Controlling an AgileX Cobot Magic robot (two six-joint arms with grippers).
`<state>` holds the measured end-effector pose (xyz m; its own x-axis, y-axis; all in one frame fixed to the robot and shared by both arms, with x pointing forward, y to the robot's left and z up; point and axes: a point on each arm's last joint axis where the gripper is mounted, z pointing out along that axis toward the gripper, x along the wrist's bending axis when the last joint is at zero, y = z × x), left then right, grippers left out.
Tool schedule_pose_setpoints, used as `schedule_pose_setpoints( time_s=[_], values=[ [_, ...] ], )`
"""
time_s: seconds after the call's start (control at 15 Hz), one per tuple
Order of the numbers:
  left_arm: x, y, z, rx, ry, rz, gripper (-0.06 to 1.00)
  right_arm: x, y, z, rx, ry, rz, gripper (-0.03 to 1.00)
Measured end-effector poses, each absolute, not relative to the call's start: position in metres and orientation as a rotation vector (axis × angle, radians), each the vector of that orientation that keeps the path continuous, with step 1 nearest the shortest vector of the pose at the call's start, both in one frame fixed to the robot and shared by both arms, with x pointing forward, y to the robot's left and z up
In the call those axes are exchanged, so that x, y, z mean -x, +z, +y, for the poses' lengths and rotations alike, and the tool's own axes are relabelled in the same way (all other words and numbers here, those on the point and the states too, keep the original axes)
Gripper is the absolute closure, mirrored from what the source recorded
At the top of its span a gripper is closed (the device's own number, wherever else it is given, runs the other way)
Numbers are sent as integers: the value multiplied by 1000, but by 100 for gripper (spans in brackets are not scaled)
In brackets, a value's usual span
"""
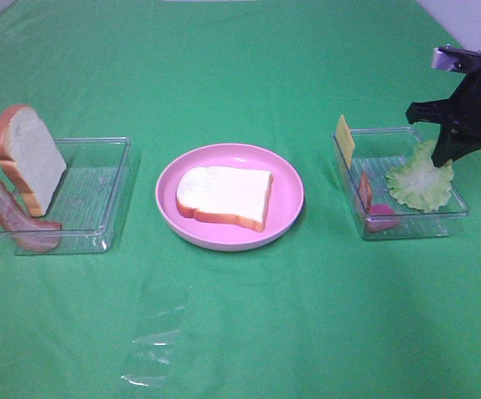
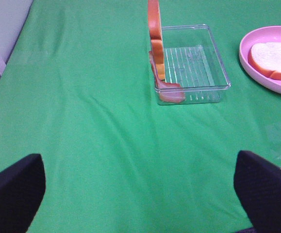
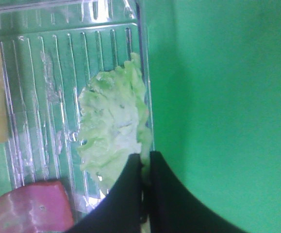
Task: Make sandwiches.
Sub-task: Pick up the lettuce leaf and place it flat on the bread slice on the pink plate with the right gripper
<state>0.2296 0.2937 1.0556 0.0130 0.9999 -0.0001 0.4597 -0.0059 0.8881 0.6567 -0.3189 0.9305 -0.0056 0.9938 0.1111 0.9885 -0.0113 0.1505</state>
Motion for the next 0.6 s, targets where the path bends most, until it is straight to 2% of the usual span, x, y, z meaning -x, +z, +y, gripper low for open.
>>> schedule_pose_setpoints(
  time_s=[0.4,0.6],
  values=[
    [-230,1056,294,-1560,937,1540,-3,-656,931,-319,-2179,287,2202,95],
    [-230,1056,294,-1560,937,1540,-3,-654,951,-319,-2149,329,2178,95]
  ],
)
